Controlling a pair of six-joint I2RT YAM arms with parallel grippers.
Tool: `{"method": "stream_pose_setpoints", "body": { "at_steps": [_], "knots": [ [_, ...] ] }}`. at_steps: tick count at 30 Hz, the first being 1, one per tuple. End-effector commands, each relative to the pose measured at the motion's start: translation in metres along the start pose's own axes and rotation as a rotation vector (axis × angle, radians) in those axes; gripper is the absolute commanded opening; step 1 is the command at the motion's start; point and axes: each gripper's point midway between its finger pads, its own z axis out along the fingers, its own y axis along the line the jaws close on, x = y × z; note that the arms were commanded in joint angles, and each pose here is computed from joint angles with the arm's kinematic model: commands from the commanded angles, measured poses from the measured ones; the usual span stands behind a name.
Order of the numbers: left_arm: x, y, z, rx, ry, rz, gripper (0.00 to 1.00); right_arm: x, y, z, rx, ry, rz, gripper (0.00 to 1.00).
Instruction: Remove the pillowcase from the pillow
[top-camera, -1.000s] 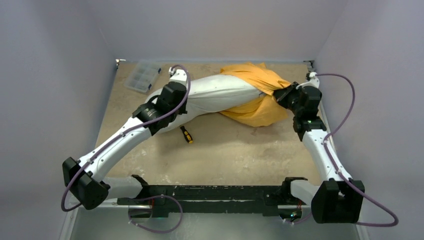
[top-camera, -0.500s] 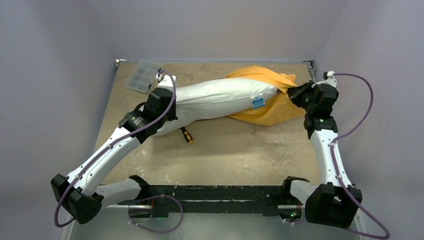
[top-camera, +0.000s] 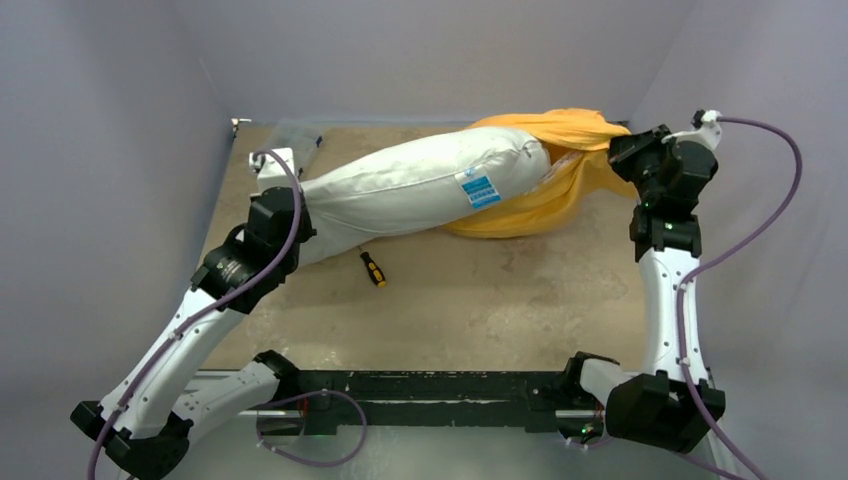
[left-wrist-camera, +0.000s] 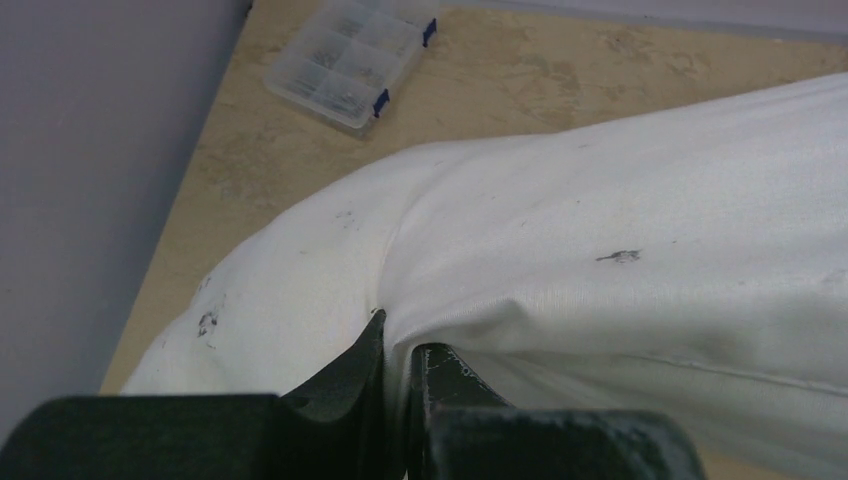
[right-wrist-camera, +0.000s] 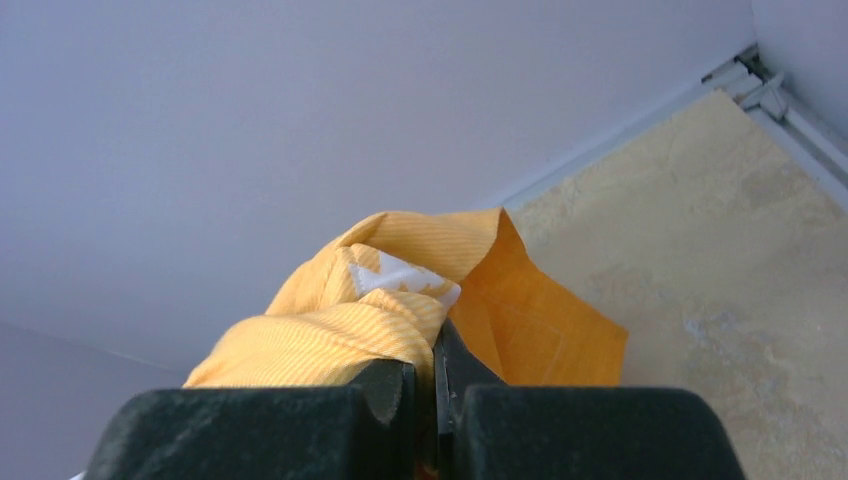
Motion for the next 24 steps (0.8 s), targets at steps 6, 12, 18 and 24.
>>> {"method": "stream_pose_setpoints", "body": {
  "at_steps": [6,12,18,24],
  "knots": [
    [-0.055,0.063,-0.025,-0.248,-0.19,-0.07,0.0,-0.063,0.002,-0.004,0.001,-0.235,-0.034,0.0],
    [-0.059,0.073,-0.025,-0.326,-0.196,-0.059,0.0,-0.081,-0.015,0.005,0.084,-0.284,-0.008,0.0],
    [-0.094,0.102,-0.052,-0.453,-0.289,-0.091,0.0,-0.139,-0.006,-0.006,0.073,-0.409,0.036,0.0],
    [-0.129,0.11,-0.063,-0.522,-0.361,-0.109,0.0,-0.195,0.032,-0.01,0.015,-0.504,0.006,0.0]
  ]
}}
